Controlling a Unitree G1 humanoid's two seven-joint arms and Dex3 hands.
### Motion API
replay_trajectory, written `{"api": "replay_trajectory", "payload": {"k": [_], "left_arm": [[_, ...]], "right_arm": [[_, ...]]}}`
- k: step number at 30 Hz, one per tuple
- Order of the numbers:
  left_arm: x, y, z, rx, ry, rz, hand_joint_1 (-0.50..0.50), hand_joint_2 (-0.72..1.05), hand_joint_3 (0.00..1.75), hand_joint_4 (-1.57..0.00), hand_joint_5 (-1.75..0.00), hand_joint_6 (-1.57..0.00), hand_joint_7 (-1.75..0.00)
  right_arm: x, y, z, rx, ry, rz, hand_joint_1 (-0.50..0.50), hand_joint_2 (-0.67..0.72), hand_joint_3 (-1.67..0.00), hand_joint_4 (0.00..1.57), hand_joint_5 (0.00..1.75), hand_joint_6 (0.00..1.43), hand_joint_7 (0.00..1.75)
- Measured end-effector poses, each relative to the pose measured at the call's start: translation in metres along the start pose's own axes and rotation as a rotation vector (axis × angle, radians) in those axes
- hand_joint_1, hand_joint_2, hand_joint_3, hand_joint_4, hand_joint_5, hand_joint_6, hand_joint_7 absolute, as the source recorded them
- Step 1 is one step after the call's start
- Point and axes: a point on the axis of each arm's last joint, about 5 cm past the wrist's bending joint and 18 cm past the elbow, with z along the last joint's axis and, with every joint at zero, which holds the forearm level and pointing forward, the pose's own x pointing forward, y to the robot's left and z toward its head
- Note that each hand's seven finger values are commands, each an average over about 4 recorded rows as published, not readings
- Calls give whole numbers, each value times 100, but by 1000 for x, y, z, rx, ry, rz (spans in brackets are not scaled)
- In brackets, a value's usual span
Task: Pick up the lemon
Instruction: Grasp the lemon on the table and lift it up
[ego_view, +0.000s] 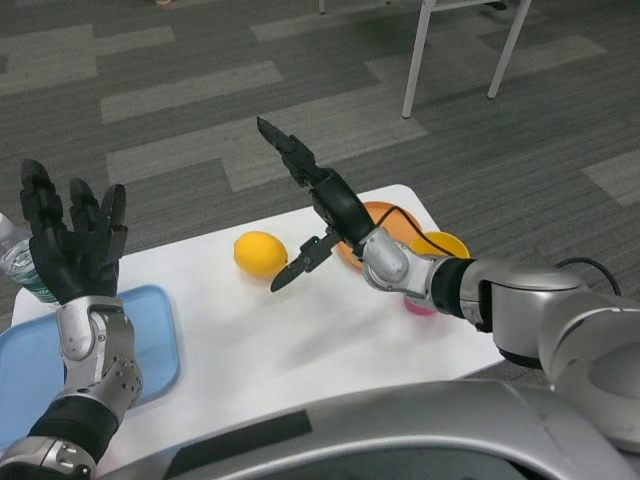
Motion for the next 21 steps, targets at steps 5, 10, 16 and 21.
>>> {"api": "replay_trajectory", "payload": {"k": [5,10,16,21], "left_arm": [[1,-2,-2,11,14,-30,-50,-68,9,0,0,0,0],[2,-5,-3,17,26,-61,-50,-72,9,0,0,0,-2],[2,-10,-5,24,45,-95,-50,-72,9,0,0,0,0],[2,-12,-6,26,53,-113,-50,-72,9,0,0,0,-5]], "right_arm": [[4,-1,-5,-51,49,38,-17,-16,0,0,0,0,0],[4,-1,-11,-99,104,56,-17,-16,0,0,0,0,0],[6,0,-18,-160,159,89,-17,-10,0,0,0,0,0],[10,1,-21,-210,194,108,-17,-10,0,0,0,0,0]]}}
